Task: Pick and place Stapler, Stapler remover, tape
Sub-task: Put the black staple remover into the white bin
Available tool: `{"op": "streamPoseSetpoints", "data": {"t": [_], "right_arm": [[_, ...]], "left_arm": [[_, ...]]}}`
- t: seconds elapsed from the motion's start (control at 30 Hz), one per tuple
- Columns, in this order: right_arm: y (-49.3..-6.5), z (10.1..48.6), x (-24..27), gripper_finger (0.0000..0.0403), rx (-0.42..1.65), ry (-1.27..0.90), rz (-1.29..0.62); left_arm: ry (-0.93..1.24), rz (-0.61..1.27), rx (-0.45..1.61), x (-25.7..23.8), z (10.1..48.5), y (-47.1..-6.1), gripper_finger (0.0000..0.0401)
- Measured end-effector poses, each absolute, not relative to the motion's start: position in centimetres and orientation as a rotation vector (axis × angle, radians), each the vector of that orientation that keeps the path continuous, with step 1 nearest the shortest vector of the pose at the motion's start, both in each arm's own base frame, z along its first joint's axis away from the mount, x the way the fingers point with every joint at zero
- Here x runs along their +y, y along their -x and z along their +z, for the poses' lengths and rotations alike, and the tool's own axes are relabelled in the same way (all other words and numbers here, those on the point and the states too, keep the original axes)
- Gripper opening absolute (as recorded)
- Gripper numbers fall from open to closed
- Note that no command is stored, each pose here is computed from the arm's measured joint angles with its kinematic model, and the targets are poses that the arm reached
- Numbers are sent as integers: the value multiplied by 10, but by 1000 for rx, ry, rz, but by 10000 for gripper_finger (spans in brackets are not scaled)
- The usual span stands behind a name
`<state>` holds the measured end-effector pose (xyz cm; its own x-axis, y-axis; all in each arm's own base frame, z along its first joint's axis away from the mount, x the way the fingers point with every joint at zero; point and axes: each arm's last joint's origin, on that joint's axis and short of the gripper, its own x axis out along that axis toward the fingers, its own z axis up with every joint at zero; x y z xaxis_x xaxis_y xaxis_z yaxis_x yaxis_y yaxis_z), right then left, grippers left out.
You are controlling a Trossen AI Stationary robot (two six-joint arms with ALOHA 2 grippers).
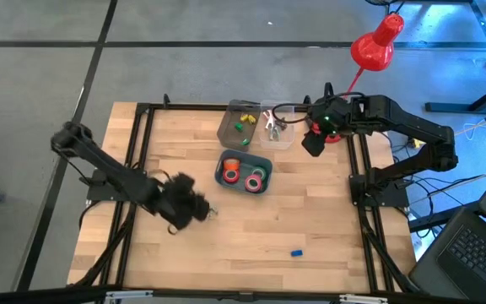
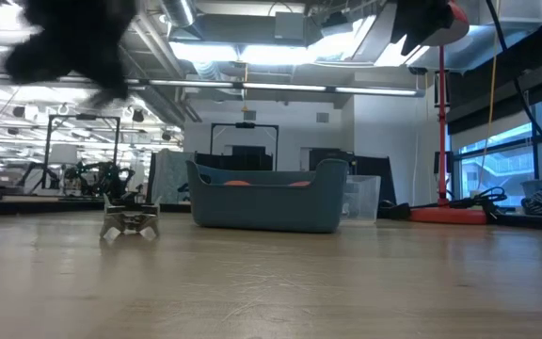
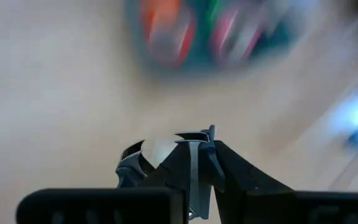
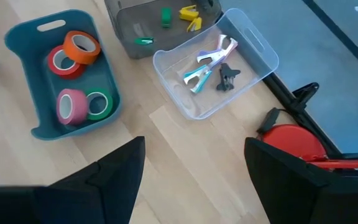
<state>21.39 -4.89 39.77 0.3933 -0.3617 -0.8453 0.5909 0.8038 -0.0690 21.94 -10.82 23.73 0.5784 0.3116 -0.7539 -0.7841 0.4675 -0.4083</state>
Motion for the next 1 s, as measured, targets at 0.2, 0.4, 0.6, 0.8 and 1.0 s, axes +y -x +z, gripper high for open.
{"op": "streamPoseSetpoints", "data": {"t": [0.2, 0.4, 0.6, 0.8, 1.0], "right_arm": [[-219, 400, -48, 276, 945, -283, -572], [-231, 408, -42, 276, 832, -273, -448], [-238, 414, -34, 276, 749, -269, -390], [-242, 417, -31, 276, 698, -266, -368], [-248, 425, -30, 276, 599, -289, -328]], "left_arm": [[605, 630, 274, -70, 289, -217, 33], [456, 229, -79, -23, 326, -231, 33], [445, -93, -338, 19, 344, -237, 33], [456, -305, -491, 39, 343, -251, 33], [472, -333, -499, 49, 331, -264, 33]]}}
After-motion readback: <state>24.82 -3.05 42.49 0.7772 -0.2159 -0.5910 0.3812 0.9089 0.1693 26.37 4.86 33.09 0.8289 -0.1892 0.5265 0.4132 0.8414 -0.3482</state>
